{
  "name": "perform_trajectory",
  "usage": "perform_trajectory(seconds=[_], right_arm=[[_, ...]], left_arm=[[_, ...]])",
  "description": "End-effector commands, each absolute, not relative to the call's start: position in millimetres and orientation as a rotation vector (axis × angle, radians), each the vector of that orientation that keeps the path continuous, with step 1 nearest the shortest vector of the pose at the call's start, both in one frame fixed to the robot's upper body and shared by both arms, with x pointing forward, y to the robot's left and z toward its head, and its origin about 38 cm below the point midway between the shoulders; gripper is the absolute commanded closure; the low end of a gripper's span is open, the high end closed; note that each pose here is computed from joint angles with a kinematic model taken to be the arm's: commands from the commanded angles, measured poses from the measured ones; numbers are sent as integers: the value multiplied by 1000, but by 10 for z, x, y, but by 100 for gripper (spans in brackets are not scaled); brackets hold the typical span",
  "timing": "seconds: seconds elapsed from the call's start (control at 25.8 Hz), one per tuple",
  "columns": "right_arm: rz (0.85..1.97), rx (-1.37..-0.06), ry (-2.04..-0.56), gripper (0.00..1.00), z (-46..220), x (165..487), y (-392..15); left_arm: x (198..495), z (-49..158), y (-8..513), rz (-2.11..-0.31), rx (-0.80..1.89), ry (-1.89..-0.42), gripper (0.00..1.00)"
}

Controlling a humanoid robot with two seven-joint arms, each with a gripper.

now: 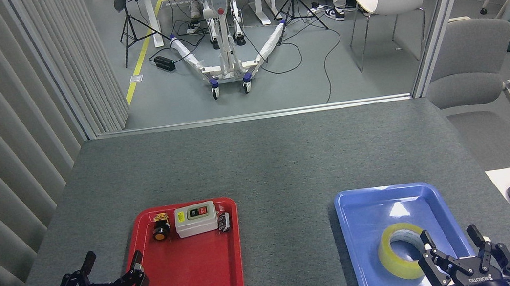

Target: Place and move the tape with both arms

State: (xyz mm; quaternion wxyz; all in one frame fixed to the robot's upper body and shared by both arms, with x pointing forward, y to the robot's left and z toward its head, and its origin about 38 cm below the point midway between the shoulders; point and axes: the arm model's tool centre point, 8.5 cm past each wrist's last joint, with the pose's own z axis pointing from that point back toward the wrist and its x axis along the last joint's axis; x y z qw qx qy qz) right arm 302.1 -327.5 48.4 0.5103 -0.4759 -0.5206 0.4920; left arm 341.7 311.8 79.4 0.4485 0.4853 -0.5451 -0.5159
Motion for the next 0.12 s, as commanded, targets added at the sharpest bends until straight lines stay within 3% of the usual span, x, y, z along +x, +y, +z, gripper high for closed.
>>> perform_trajectory(seconds=[0.0, 0.08], right_arm=[[1191, -1138, -1246, 1, 469, 3019, -3272], [1196, -1136, -1246, 1, 462, 3018, -3265]], left_arm=[[3416, 753, 3094, -1269, 1184, -1347, 0], [3420, 754, 3086, -1264, 1183, -1348, 0]])
